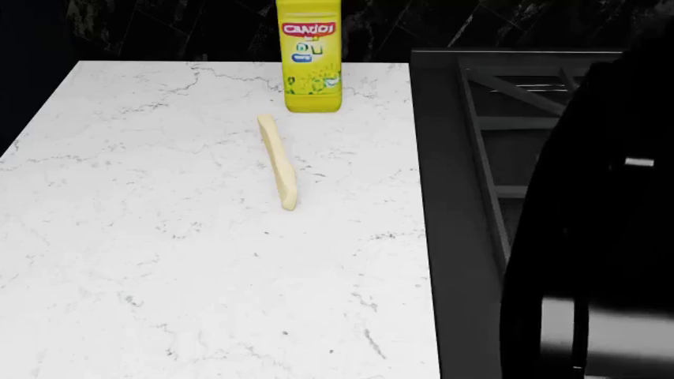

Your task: Close the microwave door

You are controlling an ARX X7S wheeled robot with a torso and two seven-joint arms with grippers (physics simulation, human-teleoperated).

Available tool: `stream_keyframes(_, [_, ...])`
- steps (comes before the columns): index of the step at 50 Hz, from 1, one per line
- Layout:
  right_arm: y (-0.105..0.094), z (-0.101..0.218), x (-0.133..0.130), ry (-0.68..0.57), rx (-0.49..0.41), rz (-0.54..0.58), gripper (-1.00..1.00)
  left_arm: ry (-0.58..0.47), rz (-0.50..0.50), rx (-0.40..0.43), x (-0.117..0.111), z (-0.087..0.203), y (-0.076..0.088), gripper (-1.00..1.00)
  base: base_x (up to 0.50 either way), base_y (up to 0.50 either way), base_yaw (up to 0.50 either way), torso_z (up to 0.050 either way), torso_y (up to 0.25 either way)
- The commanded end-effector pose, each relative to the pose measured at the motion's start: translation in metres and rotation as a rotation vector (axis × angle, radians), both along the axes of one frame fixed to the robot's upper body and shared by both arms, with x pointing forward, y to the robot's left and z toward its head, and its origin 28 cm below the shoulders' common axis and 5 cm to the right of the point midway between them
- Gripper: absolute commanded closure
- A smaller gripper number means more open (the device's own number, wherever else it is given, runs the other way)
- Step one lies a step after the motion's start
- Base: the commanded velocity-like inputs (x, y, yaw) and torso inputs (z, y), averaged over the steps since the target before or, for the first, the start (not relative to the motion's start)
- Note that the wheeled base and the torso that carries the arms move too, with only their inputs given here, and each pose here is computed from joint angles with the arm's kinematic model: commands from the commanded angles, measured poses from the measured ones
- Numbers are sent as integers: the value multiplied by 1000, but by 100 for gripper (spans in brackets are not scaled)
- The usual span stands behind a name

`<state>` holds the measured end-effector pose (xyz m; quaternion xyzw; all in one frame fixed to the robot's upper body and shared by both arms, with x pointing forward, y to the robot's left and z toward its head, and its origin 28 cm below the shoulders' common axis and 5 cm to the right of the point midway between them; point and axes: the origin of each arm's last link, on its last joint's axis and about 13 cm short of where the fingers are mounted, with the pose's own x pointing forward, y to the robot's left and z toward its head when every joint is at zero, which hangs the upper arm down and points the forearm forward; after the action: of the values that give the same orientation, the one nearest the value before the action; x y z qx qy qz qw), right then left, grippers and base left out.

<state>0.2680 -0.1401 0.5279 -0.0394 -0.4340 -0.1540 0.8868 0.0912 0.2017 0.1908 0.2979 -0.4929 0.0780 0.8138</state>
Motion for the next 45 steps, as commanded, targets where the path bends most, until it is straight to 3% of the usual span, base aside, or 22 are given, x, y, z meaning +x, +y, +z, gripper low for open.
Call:
stream_keyframes(1, [0,6,9,41,3,-20,-100,-3,-1,-3,-1,0,0,-100,0,0,0,0,0])
stream_keyframes(2, [0,6,9,41,3,-20,-100,-3,-1,-3,-1,0,0,-100,0,0,0,0,0])
stream_keyframes(3, [4,8,24,177,-13,9,-100,-1,-2,-3,-1,0,0,-100,0,0,0,0,0])
stream_keyframes(4, [5,9,28,206,-6,1,-100,-3,-1,-3,0,0,0,-100,0,0,0,0,0])
stream_keyframes(11, [12,29,20,204,-24,18,-100,-6,-1,-4,-2,-1,0,-100,0,0,0,0,0])
stream_keyframes(17, [8,28,23,263,-8,72,-100,-10,-1,-3,-4,-1,1,-100,0,0,0,0,0])
stream_keyframes(31, [4,39,15,234,37,111,-100,-9,0,-3,-1,0,1,-100,0,0,0,0,0])
stream_keyframes(45, [-8,44,10,254,115,52,-100,-5,1,-6,3,1,0,-100,0,0,0,0,0])
